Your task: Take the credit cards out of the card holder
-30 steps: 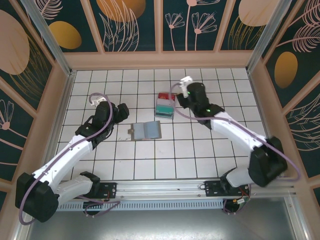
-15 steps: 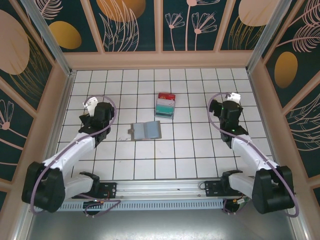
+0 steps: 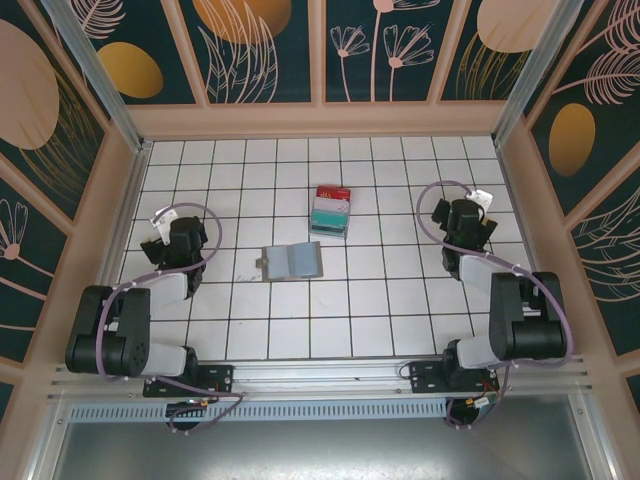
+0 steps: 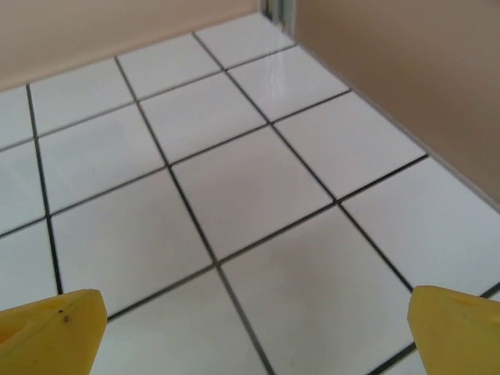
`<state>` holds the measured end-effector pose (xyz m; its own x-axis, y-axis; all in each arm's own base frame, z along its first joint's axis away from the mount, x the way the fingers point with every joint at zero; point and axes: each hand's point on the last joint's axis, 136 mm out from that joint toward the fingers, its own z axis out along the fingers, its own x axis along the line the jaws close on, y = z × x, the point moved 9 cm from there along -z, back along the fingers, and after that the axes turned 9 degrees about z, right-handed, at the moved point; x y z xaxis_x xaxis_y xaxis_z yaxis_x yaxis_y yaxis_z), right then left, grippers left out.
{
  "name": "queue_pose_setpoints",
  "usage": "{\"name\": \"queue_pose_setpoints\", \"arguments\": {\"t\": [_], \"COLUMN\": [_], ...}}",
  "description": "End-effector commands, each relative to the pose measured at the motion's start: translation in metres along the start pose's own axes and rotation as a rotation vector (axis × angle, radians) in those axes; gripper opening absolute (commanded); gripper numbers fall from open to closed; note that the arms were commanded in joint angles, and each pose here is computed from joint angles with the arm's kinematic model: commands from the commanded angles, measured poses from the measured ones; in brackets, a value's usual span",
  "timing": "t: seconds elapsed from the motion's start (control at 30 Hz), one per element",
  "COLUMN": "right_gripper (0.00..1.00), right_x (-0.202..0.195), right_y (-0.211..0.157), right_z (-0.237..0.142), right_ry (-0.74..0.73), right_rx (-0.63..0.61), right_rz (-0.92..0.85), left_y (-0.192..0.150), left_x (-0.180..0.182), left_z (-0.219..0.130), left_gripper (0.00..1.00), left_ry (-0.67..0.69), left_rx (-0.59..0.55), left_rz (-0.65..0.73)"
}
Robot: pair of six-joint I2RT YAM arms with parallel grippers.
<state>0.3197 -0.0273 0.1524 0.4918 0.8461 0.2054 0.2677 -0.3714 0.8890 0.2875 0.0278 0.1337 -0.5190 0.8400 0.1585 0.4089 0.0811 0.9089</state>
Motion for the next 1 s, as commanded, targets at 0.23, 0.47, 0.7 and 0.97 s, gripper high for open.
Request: {"name": "queue_pose_setpoints", "arguments": {"t": [0.23,0.47,0.7,0.97], "right_gripper": [0.99,0.99,0.99,0.99], "right_x": [-0.014,-0.009,-0.005,-0.005], "right_y": [-0.009,-0.024,-0.031,-0.032], "right_z": [-0.006,-0.024,-0.028,-0.027], "right_ry": [0.194,0.359,0.401,0.401], "right_rx": [-0.127,-0.177,-0.191,-0.189], "right_rz": [0.053,-0.022,-0.057,-0.057], "left_y": [0.025,0.006,0.007,0.008], "left_x": [-0.008,-0.009,-0.009,-0.009], "left_z": [0.001,-0.015,-0.015,-0.015], "left_gripper": [0.98,0.99,0.99,0.98], "left_ry": [-0.226,-0.354,-0.353,-0.359], "left_rx": [-0.262,-0.356,-0.359,-0.359], "left_rz": [-0.034,-0.002,0.004,0.007]}}
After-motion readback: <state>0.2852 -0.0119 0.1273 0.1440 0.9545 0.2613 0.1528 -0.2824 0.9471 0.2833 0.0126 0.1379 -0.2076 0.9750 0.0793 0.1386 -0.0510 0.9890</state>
